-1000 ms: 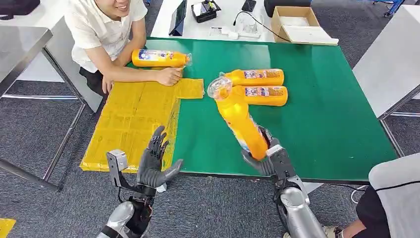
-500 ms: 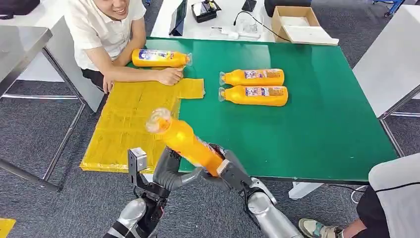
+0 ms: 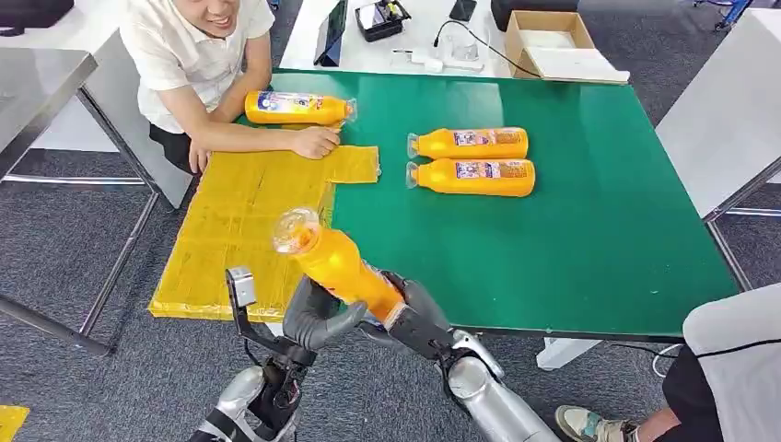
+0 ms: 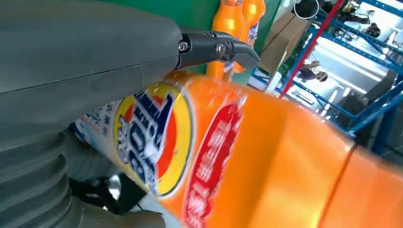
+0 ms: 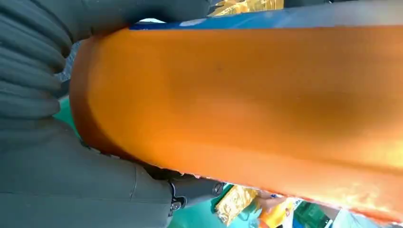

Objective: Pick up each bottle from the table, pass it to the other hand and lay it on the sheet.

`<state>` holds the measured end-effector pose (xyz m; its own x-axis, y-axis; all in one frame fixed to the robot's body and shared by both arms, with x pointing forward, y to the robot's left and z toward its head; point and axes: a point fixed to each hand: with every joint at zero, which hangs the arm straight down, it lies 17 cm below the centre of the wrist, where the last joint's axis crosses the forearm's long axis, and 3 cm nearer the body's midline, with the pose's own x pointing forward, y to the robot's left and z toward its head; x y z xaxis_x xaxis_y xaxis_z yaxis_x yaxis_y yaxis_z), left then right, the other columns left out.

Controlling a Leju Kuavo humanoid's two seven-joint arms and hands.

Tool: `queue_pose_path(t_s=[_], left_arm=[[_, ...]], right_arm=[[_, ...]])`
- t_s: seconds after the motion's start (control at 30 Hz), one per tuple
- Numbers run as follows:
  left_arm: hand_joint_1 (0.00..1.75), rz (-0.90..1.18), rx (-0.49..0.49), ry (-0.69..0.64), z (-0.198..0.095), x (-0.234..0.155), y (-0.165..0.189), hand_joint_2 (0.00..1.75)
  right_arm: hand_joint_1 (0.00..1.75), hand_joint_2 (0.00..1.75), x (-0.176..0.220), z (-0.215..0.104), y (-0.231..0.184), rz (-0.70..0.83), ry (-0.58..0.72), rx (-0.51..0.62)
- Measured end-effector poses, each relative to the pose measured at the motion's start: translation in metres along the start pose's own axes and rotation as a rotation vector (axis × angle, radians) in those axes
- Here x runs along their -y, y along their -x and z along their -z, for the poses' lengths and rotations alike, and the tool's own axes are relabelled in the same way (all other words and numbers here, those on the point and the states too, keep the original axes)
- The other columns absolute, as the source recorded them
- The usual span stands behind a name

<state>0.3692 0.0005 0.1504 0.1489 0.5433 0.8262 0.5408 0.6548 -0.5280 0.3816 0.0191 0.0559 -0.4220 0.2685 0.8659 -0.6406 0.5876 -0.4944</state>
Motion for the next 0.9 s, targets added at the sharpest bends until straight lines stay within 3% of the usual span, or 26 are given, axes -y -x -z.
queue_pose_path(t_s=[0.2, 0.23, 0.27, 0.33, 0.43, 0.6, 0.7, 0.73, 0.77, 0.8, 0.9], left_arm=[[0.00, -0.056, -0.005, -0.005, -0.001, -0.002, -0.002, 1.75], [0.68, -0.067, -0.012, -0.009, -0.001, -0.004, -0.002, 1.75], [1.75, -0.070, -0.021, -0.015, -0.001, -0.005, 0.000, 1.75], [1.75, -0.073, -0.044, -0.041, -0.001, -0.011, 0.004, 1.75], [1.75, -0.073, -0.070, -0.076, -0.001, -0.020, 0.010, 1.75], [1.75, -0.093, -0.098, -0.112, -0.003, -0.029, 0.018, 1.75], [1.75, -0.049, -0.096, -0.155, -0.002, -0.039, 0.019, 1.75], [1.75, -0.025, -0.090, -0.170, -0.002, -0.042, 0.018, 1.75], [1.75, 0.000, -0.087, -0.184, -0.002, -0.045, 0.018, 1.75], [1.75, 0.021, -0.084, -0.195, -0.002, -0.047, 0.018, 1.75], [1.75, 0.043, -0.074, -0.204, 0.000, -0.049, 0.015, 1.75]], right_arm=[[1.31, 1.75, -0.003, 0.001, 0.003, -0.015, -0.005, -0.006], [1.26, 1.75, -0.003, 0.001, 0.004, -0.034, -0.002, -0.007], [1.22, 1.75, -0.003, 0.001, 0.005, -0.055, 0.001, -0.010], [1.03, 1.75, -0.002, 0.002, 0.010, -0.128, 0.008, -0.024], [1.06, 1.75, 0.002, 0.005, 0.018, -0.263, 0.024, -0.054], [0.98, 1.75, 0.001, 0.009, 0.023, -0.403, 0.027, -0.076], [0.70, 1.75, 0.004, 0.013, 0.025, -0.477, 0.044, -0.093], [0.49, 1.75, 0.007, 0.014, 0.026, -0.519, 0.057, -0.099], [0.14, 1.75, 0.010, 0.015, 0.025, -0.563, 0.071, -0.103], [0.00, 1.75, 0.013, 0.017, 0.025, -0.607, 0.084, -0.108], [0.00, 1.75, 0.011, 0.019, 0.022, -0.650, 0.092, -0.105]])
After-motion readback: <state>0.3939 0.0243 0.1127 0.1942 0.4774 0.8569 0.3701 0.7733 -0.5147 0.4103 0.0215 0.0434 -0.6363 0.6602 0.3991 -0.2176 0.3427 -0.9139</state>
